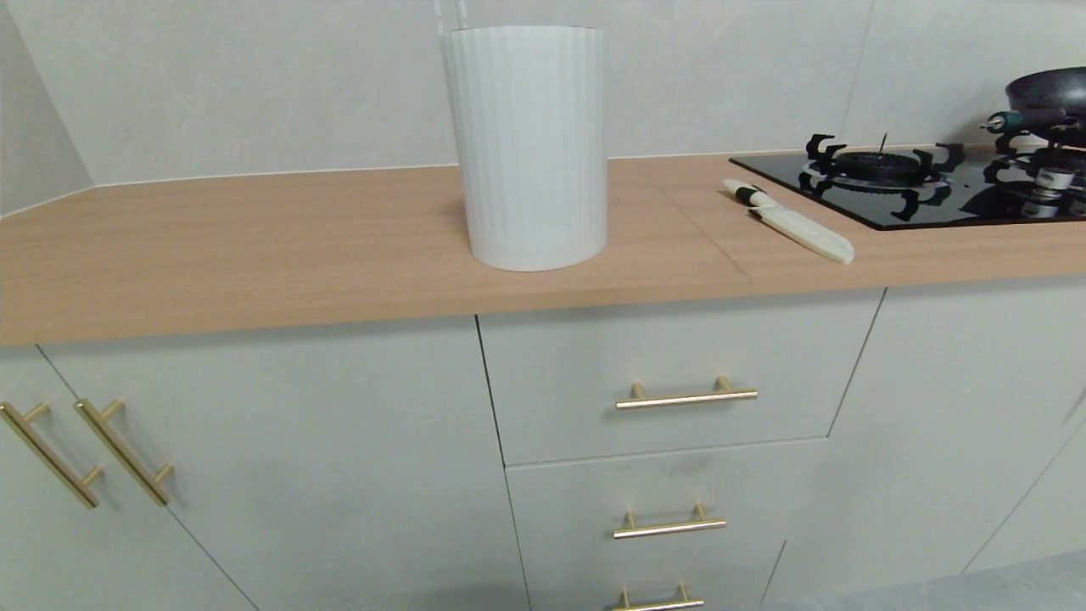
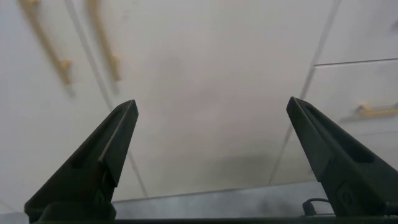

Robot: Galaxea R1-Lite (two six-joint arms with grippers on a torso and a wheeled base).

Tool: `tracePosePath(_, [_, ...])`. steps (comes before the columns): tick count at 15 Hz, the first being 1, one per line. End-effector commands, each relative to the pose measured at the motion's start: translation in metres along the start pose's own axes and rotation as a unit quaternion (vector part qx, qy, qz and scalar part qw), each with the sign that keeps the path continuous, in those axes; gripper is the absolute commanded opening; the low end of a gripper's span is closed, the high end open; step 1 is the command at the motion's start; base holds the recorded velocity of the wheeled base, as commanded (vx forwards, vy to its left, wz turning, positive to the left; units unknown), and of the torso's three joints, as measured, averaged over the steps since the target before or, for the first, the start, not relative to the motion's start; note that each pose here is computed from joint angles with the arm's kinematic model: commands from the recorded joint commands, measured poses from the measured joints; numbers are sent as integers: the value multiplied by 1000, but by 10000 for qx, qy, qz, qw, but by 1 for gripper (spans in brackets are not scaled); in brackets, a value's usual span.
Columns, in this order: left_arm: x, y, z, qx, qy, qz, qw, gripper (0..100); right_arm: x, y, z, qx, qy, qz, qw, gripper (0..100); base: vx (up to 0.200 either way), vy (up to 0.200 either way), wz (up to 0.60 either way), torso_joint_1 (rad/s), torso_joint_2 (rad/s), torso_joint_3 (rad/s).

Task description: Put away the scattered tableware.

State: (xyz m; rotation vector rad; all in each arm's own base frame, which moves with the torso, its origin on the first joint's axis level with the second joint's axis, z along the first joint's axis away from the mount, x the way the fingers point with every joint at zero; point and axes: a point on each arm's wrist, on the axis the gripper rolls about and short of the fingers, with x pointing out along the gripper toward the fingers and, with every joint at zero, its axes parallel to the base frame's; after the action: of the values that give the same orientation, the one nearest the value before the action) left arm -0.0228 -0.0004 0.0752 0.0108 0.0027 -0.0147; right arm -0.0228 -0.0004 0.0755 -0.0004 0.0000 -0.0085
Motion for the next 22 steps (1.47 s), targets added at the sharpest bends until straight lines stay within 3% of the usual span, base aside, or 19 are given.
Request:
tracePosePath(1, [0, 0, 0, -1, 1, -3, 10000, 100, 0, 0, 0, -6, 8, -3, 10000, 100, 0, 0, 0, 0, 0, 0])
tracePosePath(15, [0, 0, 0, -8, 1, -3, 10000, 100, 0, 0, 0, -13, 8, -3, 10000, 100, 14, 0, 0, 0, 0, 1])
tracePosePath(20, [0, 0, 0, -16, 1, -3, 10000, 100, 0, 0, 0, -13, 8, -11, 10000, 100, 200, 0, 0, 0, 0, 0])
tracePosePath(22, [0, 0, 0, -16, 2, 4, 10000, 100, 0, 0, 0, -13, 8, -11, 10000, 100, 0, 0, 0, 0, 0, 0])
